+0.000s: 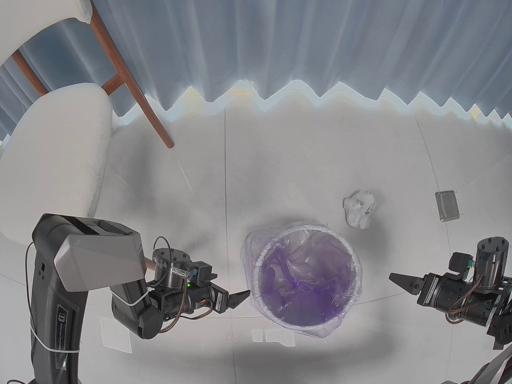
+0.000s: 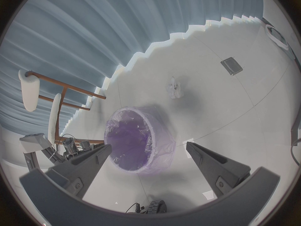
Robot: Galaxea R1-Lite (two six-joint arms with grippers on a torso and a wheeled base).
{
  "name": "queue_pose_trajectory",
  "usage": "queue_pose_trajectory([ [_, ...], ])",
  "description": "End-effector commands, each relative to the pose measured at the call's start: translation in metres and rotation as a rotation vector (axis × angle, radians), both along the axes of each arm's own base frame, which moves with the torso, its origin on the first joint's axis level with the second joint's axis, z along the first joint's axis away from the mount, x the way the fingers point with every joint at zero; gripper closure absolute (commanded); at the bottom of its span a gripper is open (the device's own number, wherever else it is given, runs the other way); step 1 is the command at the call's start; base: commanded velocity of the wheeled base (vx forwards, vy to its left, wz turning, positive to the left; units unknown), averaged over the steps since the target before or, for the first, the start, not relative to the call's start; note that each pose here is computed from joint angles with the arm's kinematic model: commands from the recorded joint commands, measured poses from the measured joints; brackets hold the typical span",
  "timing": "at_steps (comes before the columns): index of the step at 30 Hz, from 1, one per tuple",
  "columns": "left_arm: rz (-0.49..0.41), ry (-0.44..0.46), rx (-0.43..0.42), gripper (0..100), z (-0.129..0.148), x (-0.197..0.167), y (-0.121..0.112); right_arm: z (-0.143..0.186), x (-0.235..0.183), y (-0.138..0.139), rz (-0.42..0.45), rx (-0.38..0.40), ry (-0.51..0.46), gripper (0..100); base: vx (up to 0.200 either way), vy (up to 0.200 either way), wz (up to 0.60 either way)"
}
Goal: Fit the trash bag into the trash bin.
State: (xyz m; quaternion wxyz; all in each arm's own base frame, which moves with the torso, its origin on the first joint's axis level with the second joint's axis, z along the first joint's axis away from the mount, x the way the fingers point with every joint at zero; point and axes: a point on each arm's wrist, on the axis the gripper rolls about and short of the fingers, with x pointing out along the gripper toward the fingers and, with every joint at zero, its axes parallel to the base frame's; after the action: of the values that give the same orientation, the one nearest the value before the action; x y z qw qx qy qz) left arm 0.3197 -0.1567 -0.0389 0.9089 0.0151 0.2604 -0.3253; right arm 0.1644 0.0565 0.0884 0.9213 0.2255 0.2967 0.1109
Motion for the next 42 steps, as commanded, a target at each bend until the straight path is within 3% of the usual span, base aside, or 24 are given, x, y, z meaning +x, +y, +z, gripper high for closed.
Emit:
queue_pose_trajectory([
  [1,-0.014,-0.056,-0.020,0,0.004,0.009,0.000,-0.003,0.002,0.001,0.001,-0.004,0.015,0,0.000,0.000,0.00],
  [9,-0.151,-0.144,0.043,0,-0.001,0.012,0.003,-0.003,0.001,0.000,-0.008,0.010,0.023,0,0.000,0.000,0.00],
  [20,-0.241,-0.234,0.080,0,-0.003,0.023,-0.002,-0.004,0.001,0.001,-0.005,0.010,0.026,0,0.000,0.000,0.00],
  [26,-0.259,-0.287,0.086,0,-0.006,0.037,-0.007,-0.005,0.002,0.001,-0.005,0.007,0.035,0,0.000,0.000,0.00],
  [42,-0.289,-0.320,0.126,0,-0.031,0.061,-0.016,-0.010,0.003,0.004,0.015,0.001,0.064,0,0.000,0.000,0.00],
])
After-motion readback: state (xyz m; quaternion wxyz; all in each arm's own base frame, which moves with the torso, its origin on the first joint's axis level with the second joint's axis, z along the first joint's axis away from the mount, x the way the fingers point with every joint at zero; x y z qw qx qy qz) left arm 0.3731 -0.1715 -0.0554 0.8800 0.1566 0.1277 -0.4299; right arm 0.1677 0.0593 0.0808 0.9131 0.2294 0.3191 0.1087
